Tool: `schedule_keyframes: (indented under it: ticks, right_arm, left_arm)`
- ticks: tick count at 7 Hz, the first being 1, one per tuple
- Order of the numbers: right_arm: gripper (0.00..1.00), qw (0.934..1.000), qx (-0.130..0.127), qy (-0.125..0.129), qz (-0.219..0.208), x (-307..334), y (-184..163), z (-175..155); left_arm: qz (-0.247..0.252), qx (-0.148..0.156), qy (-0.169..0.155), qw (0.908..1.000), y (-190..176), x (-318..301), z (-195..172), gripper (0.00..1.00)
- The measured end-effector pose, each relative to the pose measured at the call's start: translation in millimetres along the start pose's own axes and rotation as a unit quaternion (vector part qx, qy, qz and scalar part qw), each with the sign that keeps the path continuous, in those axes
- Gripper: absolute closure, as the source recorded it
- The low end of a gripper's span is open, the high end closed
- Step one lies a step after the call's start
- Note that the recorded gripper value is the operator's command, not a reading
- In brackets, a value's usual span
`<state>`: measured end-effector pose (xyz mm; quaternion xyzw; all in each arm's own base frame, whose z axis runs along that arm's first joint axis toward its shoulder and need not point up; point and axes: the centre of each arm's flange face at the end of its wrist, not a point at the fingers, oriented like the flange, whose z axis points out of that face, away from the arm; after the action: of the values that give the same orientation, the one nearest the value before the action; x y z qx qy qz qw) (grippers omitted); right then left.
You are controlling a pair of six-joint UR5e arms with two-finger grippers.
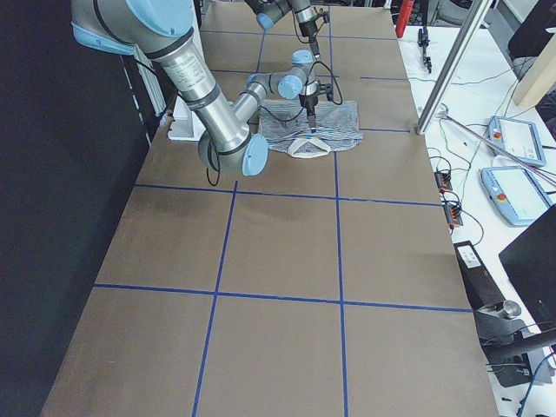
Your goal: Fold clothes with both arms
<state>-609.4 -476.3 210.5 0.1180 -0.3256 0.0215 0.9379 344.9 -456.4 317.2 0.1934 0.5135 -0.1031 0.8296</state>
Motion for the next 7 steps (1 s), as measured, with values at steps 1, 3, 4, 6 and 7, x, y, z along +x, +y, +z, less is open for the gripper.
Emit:
schedule_keyframes:
  ticks: [1,3,4,6,7]
  right_arm:
    - [0.0,1.0,-0.001,0.003,0.001,0,-2,6]
    - [0.0,0.9999,-0.008,0.01,-0.002,12,-5,16]
    - [0.0,0.9998,-0.013,0.016,-0.007,24,-6,24]
    - [0.0,0.9989,-0.031,0.021,-0.027,73,-14,36]
    - [0.0,0.9983,-0.036,0.024,-0.04,108,-16,39]
  left_arm:
    - [0.0,0.0,0.0,1.0,0,0,0,0.34]
    - [0.0,0.0,0.0,1.0,0,0,0,0.34]
    - [0.0,0.0,0.0,1.0,0,0,0,0.34]
    - [0.0,0.0,0.0,1.0,0,0,0,0.34]
    - [0.0,0.0,0.0,1.0,0,0,0,0.34]
